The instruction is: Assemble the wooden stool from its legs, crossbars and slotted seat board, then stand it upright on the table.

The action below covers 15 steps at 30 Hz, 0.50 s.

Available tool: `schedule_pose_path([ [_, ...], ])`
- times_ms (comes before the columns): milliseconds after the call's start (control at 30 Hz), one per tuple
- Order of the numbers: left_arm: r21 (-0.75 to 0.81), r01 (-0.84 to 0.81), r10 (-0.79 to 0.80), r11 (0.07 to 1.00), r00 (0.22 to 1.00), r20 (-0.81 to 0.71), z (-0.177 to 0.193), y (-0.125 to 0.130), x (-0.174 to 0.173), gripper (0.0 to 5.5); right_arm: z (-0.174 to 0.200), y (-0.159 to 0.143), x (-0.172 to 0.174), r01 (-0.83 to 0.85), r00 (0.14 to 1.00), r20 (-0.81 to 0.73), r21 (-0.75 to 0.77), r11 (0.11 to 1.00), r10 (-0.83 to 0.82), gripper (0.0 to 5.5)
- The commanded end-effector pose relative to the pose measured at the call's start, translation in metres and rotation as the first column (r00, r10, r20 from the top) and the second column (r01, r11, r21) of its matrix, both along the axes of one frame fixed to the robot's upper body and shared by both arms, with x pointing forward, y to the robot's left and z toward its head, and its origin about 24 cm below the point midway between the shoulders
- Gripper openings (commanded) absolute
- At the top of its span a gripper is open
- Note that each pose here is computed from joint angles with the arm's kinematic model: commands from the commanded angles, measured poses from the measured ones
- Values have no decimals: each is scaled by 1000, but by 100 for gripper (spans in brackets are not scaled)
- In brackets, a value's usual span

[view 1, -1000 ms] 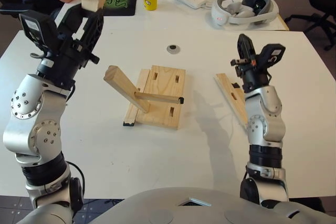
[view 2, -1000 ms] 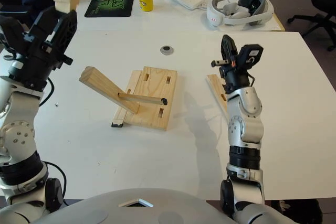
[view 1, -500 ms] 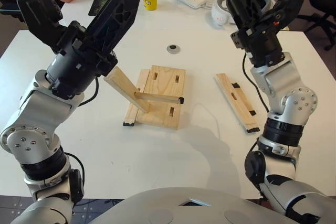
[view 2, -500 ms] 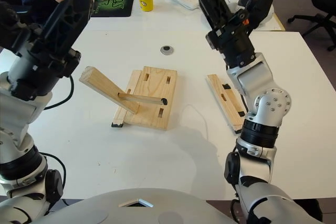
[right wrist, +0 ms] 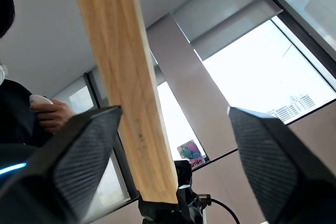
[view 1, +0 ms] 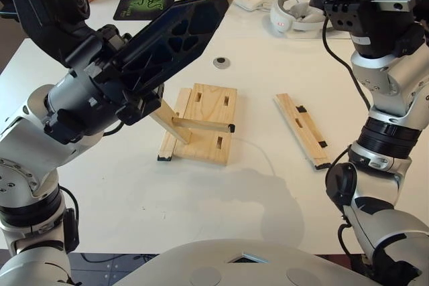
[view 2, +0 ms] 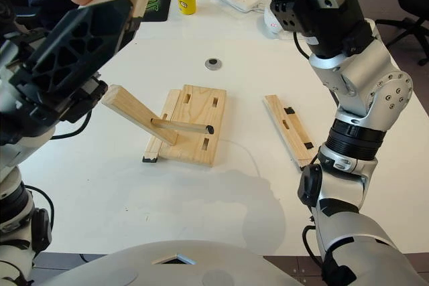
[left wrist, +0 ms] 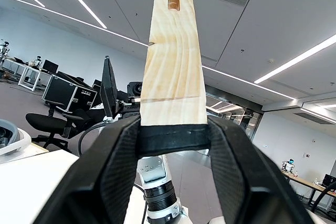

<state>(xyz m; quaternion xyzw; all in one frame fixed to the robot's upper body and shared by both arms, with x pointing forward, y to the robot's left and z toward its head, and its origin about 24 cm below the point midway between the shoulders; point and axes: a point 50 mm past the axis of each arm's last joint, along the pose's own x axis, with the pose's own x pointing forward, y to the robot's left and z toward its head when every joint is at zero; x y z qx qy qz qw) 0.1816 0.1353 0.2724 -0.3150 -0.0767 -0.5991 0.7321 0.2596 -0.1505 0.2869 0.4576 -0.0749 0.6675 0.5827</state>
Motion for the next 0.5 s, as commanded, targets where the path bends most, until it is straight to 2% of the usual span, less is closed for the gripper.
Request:
schedule_pose_path([
  [33, 33, 35, -35, 999, 999, 8, -2, -4, -2, 194, 3, 5, -7, -21, 999, 41, -4, 1000, 21, 446],
  [267, 86, 42, -40, 995, 999, -27, -17, -5, 2, 192, 22, 11, -14, -35, 992, 121, 41, 999, 30, 450],
  [500, 104, 25, -22, 994, 999, -32, -24, -3, 4, 192, 28, 12, -14, -42, 990, 138, 53, 998, 34, 340],
])
